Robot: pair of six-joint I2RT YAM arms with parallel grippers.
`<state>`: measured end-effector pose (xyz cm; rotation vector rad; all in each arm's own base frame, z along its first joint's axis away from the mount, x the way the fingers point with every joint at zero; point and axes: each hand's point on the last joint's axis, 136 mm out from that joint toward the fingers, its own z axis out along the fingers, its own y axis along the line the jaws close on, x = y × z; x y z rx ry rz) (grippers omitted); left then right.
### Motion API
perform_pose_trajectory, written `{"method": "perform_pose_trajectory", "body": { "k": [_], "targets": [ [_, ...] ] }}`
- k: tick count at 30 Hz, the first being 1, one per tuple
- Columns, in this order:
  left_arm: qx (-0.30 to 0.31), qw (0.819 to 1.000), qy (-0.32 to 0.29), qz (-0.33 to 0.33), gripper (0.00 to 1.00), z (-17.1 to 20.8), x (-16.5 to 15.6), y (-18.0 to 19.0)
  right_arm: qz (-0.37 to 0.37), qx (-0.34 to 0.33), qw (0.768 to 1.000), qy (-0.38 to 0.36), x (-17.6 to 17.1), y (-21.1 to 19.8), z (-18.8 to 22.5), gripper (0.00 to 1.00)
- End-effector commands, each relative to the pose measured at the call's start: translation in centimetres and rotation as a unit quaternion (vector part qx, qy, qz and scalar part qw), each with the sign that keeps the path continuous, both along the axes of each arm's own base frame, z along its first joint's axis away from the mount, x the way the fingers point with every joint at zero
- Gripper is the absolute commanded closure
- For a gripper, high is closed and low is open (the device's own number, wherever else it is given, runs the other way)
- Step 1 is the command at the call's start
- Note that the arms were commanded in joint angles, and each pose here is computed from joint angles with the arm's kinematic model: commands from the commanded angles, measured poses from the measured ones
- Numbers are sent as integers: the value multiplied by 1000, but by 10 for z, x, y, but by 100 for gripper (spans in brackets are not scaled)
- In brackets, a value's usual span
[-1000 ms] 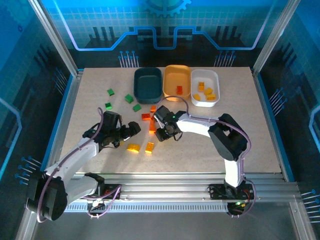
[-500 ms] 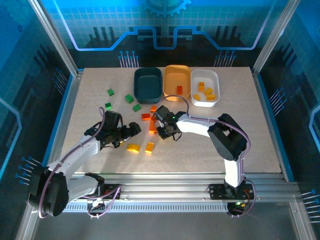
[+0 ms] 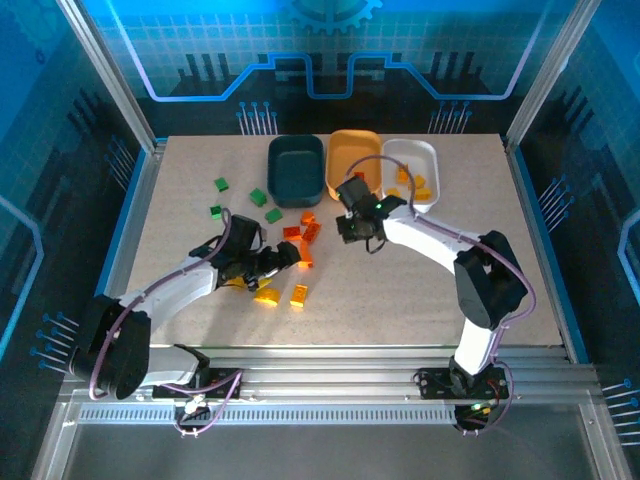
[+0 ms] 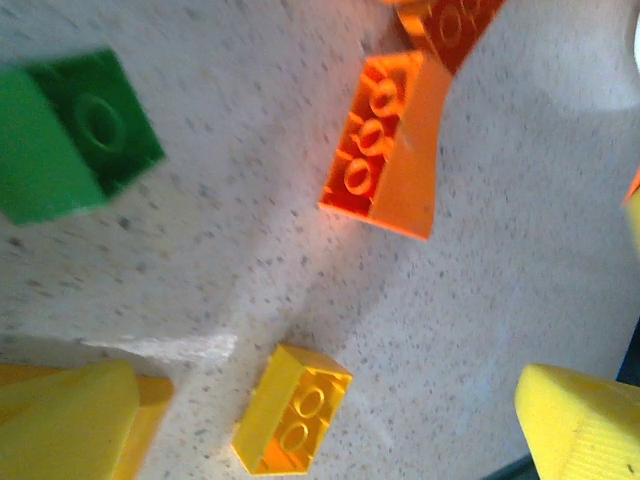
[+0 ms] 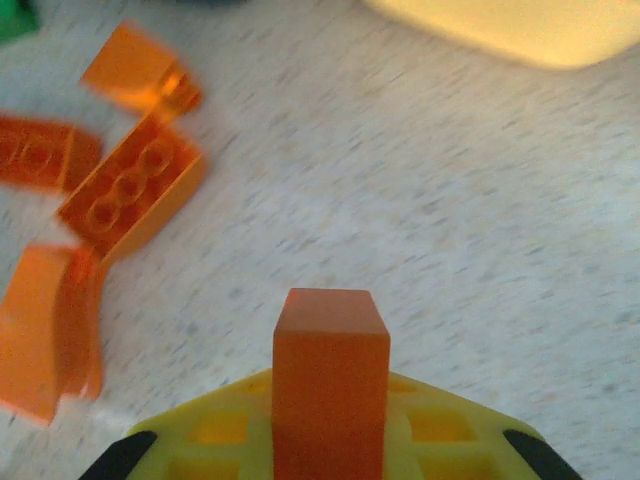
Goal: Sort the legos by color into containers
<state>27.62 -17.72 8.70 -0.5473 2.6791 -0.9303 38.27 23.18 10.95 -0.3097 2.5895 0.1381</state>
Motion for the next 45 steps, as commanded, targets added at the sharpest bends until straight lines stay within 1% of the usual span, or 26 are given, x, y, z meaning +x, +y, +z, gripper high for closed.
{"method": "perform_pose_trajectory", "body": {
  "k": [1, 3, 6, 11, 17, 18, 20, 23, 24, 26, 28, 30, 32, 34, 36, 39, 43, 45],
  "targets": [
    [-28, 999, -12, -33, 2, 20, 7, -18, -26, -11, 1000, 0, 26, -21, 10, 78],
    [-35, 998, -4, -43, 2, 18, 4, -24, -41, -9, 999, 2, 44, -29, 10, 77],
    [-45, 997, -7, -61, 2, 21, 0, -29, -60, -1, 998, 21, 72, -37, 2, 77],
    [-26, 997, -24, -69, 2, 31, 1, -25, -58, -10, 998, 38, 112, -34, -13, 75],
    [-27, 997, -34, -69, 2, 42, 5, -25, -66, 8, 997, 37, 150, -31, -20, 74],
    [-28, 997, -36, -68, 2, 43, 6, -26, -65, 10, 997, 33, 153, -30, -17, 73],
    [-28, 997, -37, -67, 2, 45, 7, -26, -63, 14, 997, 30, 158, -28, -14, 65],
    [-23, 997, -44, -65, 1, 51, 11, -26, -57, 20, 998, 29, 161, -24, -5, 43],
    [-17, 997, -47, -67, 1, 54, 12, -24, -53, 21, 998, 26, 160, -23, 0, 40],
    [-3, 996, -55, -63, 1, 60, 16, -20, -52, 19, 998, 13, 155, -23, 15, 39],
    [9, 996, -63, -55, 1, 67, 17, -13, -50, 28, 998, -4, 142, -19, 37, 39],
    [26, 997, -67, -37, 1, 70, 18, -1, -47, 50, 998, -12, 116, -4, 52, 39],
    [45, 997, -64, -12, 1, 69, 17, 14, -35, 68, 997, -6, 87, 17, 54, 36],
    [58, 997, -51, 30, 1, 66, 15, 36, -12, 83, 996, 12, 48, 49, 46, 30],
    [54, 996, -37, 66, 1, 64, 9, 53, 11, 82, 996, 27, 13, 75, 36, 22],
    [46, 993, -39, 97, 1, 68, -6, 70, 27, 69, 996, 50, -26, 102, 18, 13],
    [34, 992, -61, 108, 1, 80, -29, 76, 22, 61, 994, 83, -41, 115, -8, 7],
    [26, 991, -65, 116, 1, 80, -43, 79, 20, 49, 995, 87, -44, 118, -19, 6]
  ]
}}
